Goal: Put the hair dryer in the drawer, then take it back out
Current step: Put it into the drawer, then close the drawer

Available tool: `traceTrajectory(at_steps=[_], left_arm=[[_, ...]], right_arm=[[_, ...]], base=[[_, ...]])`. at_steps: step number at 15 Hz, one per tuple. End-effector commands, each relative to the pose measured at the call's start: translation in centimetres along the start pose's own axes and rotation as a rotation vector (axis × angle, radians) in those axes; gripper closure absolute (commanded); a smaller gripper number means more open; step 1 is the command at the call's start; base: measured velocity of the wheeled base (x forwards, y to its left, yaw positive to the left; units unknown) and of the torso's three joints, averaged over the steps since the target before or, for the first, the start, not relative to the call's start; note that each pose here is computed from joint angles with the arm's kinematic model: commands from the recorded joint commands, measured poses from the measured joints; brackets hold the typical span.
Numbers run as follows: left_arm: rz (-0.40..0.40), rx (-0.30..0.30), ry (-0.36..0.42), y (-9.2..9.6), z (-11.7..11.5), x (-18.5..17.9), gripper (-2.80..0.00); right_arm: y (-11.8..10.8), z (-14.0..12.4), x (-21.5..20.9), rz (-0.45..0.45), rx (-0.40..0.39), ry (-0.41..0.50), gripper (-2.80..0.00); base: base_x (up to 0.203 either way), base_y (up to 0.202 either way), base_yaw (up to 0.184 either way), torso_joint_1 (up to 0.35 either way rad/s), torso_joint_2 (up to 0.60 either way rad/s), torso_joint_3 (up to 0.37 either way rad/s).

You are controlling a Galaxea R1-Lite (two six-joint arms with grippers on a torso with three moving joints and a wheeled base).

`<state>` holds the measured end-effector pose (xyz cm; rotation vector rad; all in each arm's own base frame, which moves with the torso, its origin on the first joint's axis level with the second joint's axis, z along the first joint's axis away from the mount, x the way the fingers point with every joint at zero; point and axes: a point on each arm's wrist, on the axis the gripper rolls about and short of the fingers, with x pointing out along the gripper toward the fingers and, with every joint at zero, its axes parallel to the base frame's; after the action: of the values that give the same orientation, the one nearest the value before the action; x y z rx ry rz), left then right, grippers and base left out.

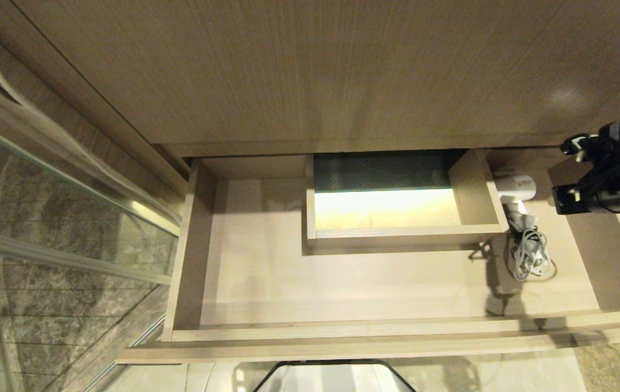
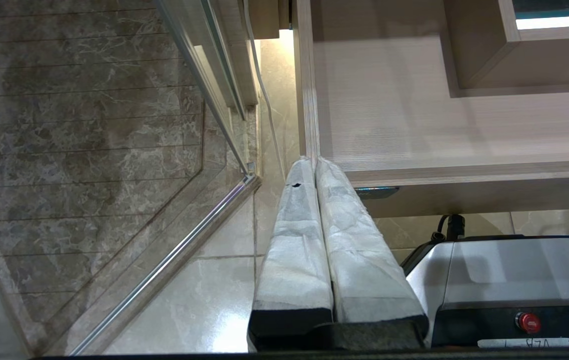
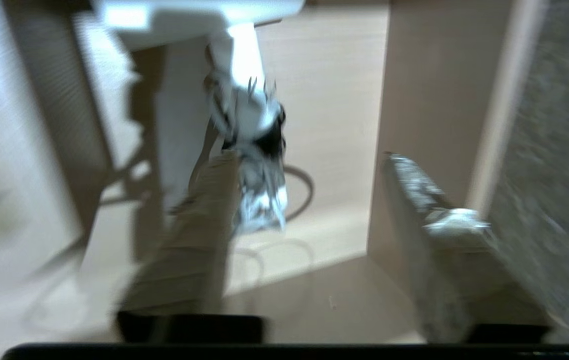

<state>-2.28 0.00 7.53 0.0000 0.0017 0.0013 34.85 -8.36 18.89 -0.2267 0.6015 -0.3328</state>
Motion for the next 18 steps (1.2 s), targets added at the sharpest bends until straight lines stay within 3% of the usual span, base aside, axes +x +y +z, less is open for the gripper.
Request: traceTrajectory(at_steps=[1,3,6,10,18], left_arm=[[-0.001,0.0,-0.001,0.0,0.0,0.0,0.0],[0.0,0.0,-0.001,0.0,0.0,0.0,0.0],[0.0,0.0,-0.001,0.0,0.0,0.0,0.0],[0.0,0.0,0.001,0.0,0.0,0.0,0.0],[0.0,0.0,0.0,0.0,0.0,0.0,0.0]], right_arm=[[-1.7,0.6,-6.4,-0.017,0.012,-0.1,0.0],[-2.2,-1.7,-11.0,-0.006,-0.011,-0.107,0.0],[-1.9,-8.1,-15.8,0.02,-0.079,-0.001,0.0],[-0.8,-16.1,-18.2,0.044,-0.14,0.341,0.0],[0.0,-17.2,-13.5,0.125,-0.16,0.619,0.0]], base=[[0.0,0.0,0.0,0.0,0.0,0.0],[0.0,0.0,0.0,0.0,0.0,0.0],[0.0,0.0,0.0,0.0,0.0,0.0],[0.0,0.0,0.0,0.0,0.0,0.0],[0.0,0.0,0.0,0.0,0.0,0.0]])
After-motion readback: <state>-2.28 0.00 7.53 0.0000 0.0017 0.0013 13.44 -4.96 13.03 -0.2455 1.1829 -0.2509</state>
